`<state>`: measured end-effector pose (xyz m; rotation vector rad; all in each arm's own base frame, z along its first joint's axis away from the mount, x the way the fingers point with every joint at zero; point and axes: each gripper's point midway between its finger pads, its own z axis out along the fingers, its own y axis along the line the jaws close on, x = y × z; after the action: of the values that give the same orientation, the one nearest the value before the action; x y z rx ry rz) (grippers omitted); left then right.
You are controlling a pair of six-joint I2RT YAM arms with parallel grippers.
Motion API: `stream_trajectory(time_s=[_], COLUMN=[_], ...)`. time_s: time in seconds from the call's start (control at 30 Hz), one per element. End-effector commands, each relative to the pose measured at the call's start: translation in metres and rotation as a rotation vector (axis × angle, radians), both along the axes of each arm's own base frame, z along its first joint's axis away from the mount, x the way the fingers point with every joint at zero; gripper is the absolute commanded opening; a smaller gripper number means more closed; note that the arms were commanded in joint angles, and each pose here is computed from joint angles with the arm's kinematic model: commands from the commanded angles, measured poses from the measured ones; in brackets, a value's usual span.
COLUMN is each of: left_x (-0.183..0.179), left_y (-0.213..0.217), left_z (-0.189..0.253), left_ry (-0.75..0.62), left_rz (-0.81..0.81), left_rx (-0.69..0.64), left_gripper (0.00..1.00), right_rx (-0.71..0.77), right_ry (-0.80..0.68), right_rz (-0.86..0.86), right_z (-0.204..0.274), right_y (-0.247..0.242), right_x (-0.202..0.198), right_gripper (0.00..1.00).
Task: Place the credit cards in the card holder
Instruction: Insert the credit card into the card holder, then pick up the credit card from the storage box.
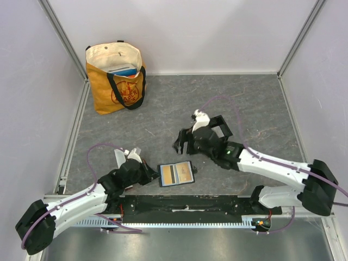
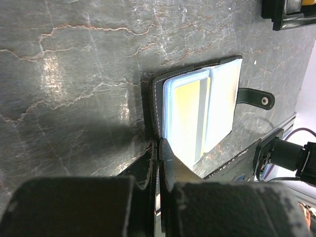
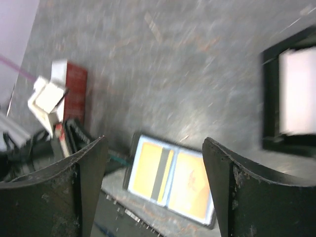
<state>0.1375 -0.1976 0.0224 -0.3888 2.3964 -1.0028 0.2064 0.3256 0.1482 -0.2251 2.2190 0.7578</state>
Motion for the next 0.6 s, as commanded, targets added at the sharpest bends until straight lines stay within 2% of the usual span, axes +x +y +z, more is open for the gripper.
stream_trajectory(time_s=[0.0,0.3,0.57], left_x=[0.0,0.002,0.002], left_y=[0.002,0.001,0.0], left_z=[-0.003,0.001,0.001], left_ry=[0.014,0.004,0.006], left_rz=[0.025,0.022,0.018], left_rx=[0.0,-0.005,0.001], left_gripper=[0.02,0.02,0.02], right_rx=[-0.13,-0.17,-0.163], right_ry=[-0.115,-0.061,0.046], right_rz=[-0.11,-0.16,-0.109], right_z=[0.027,0.019,-0.014], right_y=[-0.054,-0.11,-0.124], right_x=[0.044,0.098,0.126], right_gripper=[0.86,0.89,0.89])
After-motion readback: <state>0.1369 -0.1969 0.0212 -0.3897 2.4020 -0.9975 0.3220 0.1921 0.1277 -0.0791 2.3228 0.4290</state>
